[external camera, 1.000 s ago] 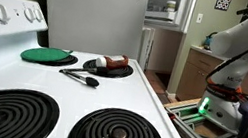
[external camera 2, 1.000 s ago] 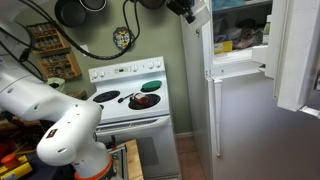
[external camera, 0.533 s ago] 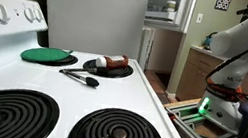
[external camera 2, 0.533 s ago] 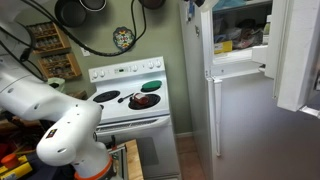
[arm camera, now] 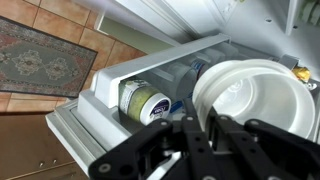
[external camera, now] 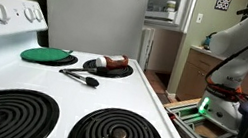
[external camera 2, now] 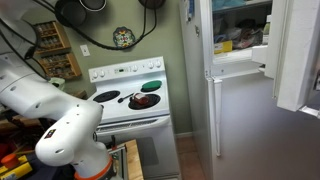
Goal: Put the lunchbox in the fridge and then close the top fridge door
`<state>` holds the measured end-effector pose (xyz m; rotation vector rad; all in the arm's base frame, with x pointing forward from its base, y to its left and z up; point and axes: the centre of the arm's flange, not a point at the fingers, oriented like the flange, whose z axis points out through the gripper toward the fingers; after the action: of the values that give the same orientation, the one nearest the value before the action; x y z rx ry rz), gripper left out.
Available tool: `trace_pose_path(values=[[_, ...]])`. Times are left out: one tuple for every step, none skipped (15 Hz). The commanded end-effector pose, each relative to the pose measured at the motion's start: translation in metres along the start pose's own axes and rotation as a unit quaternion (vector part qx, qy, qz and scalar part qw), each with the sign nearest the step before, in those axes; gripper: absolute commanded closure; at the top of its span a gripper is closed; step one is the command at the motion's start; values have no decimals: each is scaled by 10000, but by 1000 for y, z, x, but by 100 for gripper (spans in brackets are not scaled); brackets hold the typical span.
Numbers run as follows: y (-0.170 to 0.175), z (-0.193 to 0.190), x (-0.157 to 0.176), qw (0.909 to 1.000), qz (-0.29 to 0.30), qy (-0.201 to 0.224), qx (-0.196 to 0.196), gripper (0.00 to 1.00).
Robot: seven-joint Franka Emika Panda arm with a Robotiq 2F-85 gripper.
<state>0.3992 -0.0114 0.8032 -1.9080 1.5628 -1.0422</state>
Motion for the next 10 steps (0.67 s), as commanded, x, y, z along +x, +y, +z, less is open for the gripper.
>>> trace_pose_path(values=[[0, 0, 0, 10000, 10, 4, 0, 89], [-4, 0, 2, 9998, 197, 89, -19, 97], [-10, 2, 6, 9985, 495, 219, 103, 97], [-12, 1, 9, 9973, 695, 205, 155, 97], [-15, -2, 13, 9959, 855, 198, 230, 97], [-19, -3, 16, 9943, 995, 248, 292, 97], [-23, -3, 19, 9931, 1102, 264, 292, 97], [-29, 0, 24, 9907, 1290, 292, 324, 97], [-33, -1, 26, 9888, 1423, 256, 355, 97], [-38, -1, 28, 9868, 1542, 268, 409, 97]])
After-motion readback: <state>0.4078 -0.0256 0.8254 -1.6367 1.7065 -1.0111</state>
